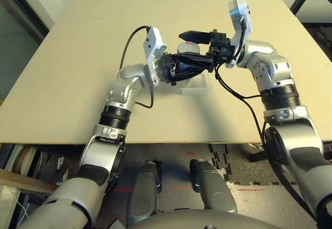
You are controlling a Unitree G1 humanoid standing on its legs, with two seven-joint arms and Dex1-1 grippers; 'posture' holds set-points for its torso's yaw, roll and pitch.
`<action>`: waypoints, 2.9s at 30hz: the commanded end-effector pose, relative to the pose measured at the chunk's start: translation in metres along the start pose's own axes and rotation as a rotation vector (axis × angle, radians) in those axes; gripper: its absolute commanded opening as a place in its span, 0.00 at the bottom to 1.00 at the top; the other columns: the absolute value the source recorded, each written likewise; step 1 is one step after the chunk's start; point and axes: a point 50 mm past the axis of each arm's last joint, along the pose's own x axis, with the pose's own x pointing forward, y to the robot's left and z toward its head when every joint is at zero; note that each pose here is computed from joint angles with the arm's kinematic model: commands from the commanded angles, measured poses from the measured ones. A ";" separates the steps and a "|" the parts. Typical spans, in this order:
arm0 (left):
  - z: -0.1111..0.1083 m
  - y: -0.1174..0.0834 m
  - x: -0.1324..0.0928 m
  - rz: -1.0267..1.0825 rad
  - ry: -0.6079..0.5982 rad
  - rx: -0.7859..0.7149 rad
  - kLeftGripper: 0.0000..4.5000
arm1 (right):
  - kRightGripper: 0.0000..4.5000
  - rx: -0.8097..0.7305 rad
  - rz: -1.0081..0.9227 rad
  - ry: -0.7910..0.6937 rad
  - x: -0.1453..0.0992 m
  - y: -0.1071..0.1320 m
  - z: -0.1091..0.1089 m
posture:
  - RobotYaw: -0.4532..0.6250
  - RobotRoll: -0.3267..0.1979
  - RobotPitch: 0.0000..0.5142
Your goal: Pour the medicine from the bottle into the box.
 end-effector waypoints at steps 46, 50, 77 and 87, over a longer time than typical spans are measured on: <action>-0.001 -0.004 0.000 -0.034 0.007 0.012 0.58 | 1.00 0.037 0.047 -0.009 -0.015 0.012 0.002 | 0.28 0.62 0.32; -0.002 -0.004 0.000 -0.033 0.010 0.012 0.58 | 1.00 0.027 0.052 -0.011 -0.011 0.011 0.001 | 0.28 0.62 0.33; -0.003 -0.003 -0.002 -0.017 0.007 0.008 0.58 | 0.57 0.247 -0.148 -0.355 -0.028 0.001 0.037 | 0.28 0.62 0.31; 0.001 0.004 -0.009 0.035 0.002 0.022 0.58 | 0.57 -0.019 -0.530 0.092 -0.081 -0.008 0.000 | 0.26 0.62 0.32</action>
